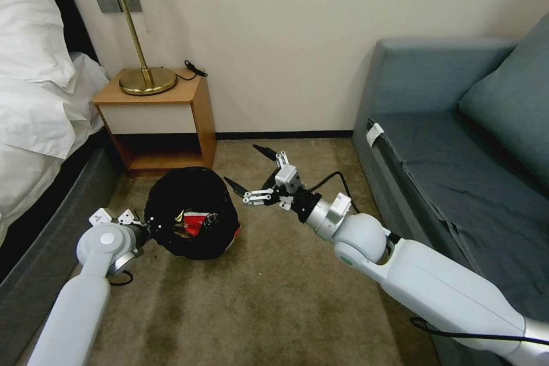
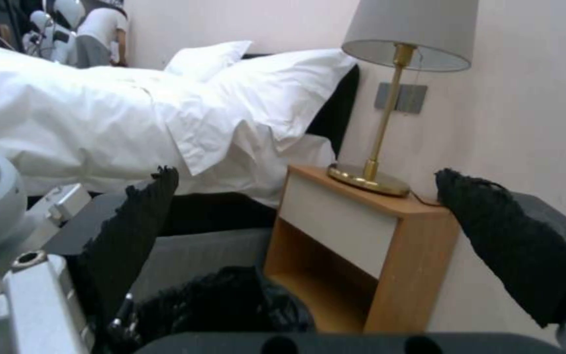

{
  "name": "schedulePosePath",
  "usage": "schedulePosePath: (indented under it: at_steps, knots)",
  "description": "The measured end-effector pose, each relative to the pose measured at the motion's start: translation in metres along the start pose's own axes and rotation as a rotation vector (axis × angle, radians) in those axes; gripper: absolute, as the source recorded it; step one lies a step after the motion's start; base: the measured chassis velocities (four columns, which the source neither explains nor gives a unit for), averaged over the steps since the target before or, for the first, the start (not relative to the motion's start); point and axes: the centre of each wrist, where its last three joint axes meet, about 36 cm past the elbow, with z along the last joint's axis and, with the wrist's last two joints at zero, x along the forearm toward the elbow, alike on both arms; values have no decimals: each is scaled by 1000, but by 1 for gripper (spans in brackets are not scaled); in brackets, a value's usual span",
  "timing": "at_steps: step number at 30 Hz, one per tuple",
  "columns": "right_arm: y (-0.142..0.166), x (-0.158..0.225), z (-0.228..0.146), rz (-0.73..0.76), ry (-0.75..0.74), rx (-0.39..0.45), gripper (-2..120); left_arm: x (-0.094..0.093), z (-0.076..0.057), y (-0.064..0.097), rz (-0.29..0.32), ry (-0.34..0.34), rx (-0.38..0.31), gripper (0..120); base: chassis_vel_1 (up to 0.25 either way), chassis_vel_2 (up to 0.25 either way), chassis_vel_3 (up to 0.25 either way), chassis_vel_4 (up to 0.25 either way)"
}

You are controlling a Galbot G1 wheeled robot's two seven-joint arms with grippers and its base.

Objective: Pick up the trash bin, then pick up the garbage on the floor and place it into the trash bin.

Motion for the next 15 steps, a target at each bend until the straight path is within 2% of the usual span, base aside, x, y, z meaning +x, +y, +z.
schedulePosePath:
  at_steps: [4,15]
  knots:
    - [1,7,4,7,4,-4,100,-8,8,0,-51,14,17,0,0,0,0,0]
    - [10,24,14,23,22,-13,100,-17,11,3,-75,23,41,3,0,0,0,0]
